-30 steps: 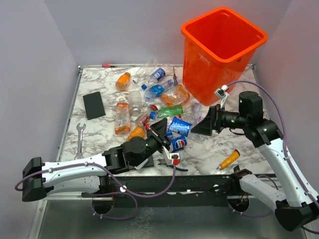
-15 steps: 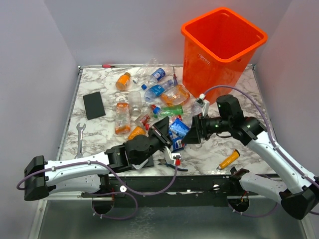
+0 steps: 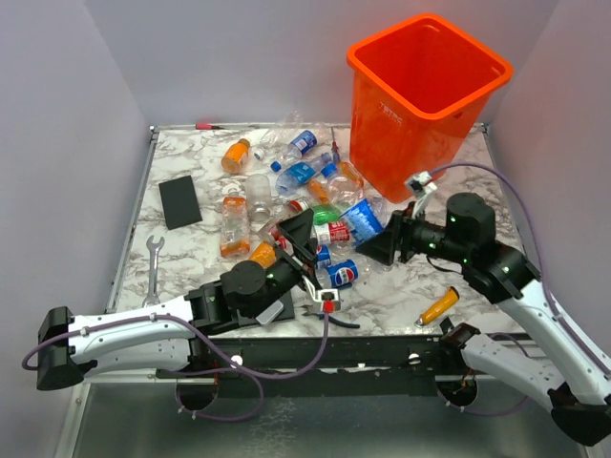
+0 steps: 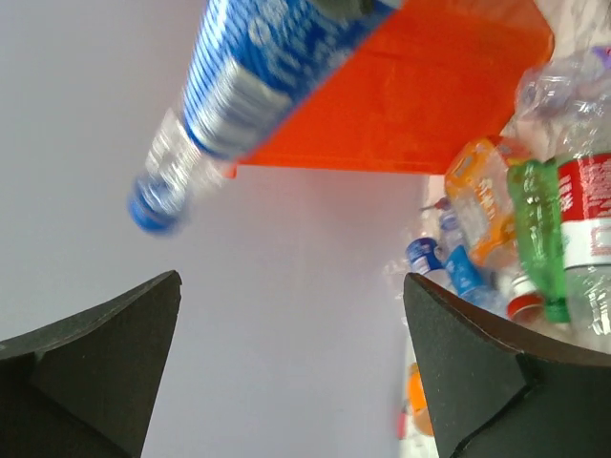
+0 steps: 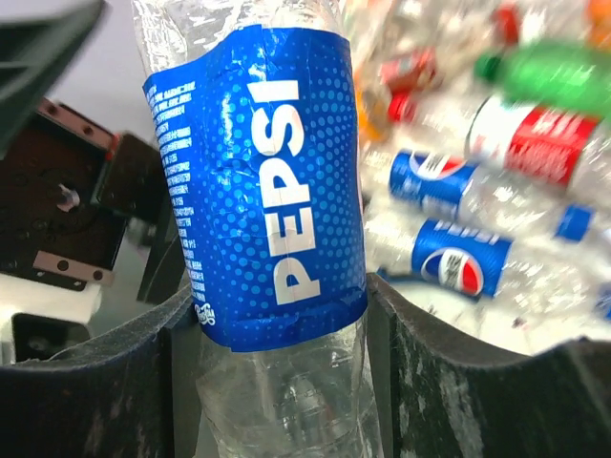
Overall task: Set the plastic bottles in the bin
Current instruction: Place the plastic bottle in the trash bin.
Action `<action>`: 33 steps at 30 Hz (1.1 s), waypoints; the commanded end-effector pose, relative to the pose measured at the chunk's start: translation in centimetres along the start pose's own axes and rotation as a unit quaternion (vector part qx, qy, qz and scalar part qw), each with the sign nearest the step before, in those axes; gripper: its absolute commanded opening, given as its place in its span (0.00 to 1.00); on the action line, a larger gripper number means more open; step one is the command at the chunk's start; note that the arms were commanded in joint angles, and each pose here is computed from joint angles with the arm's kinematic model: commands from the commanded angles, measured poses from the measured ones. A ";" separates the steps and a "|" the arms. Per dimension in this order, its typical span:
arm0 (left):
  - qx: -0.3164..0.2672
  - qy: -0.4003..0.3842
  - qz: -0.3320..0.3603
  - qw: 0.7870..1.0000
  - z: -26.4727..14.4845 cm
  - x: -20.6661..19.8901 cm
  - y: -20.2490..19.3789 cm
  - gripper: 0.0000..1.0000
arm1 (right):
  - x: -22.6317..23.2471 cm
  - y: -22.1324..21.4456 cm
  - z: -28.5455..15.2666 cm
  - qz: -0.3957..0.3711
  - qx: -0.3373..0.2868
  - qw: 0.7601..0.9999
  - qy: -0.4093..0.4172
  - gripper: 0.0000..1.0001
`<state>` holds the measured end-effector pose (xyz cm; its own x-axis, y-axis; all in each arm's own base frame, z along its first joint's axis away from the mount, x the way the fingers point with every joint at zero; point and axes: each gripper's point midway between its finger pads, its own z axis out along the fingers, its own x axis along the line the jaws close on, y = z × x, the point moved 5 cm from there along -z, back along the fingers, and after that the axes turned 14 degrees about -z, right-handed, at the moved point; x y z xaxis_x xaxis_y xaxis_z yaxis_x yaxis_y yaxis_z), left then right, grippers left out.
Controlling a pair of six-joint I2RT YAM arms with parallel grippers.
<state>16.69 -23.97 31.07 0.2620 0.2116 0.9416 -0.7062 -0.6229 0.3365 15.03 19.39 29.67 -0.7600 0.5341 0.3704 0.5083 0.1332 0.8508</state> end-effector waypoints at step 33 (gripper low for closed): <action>-0.221 -0.184 -0.853 0.437 7.8 5.8 7.2 0.84 | -1.1 2.5 -0.6 -0.056 -0.285 0.957 -0.020 0.34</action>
<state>19.19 -32.65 36.13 0.6581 0.0134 -0.7528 0.6673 0.4528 0.5913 17.16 17.98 31.21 -0.7412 0.6246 0.2459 0.1215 -0.2355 0.9642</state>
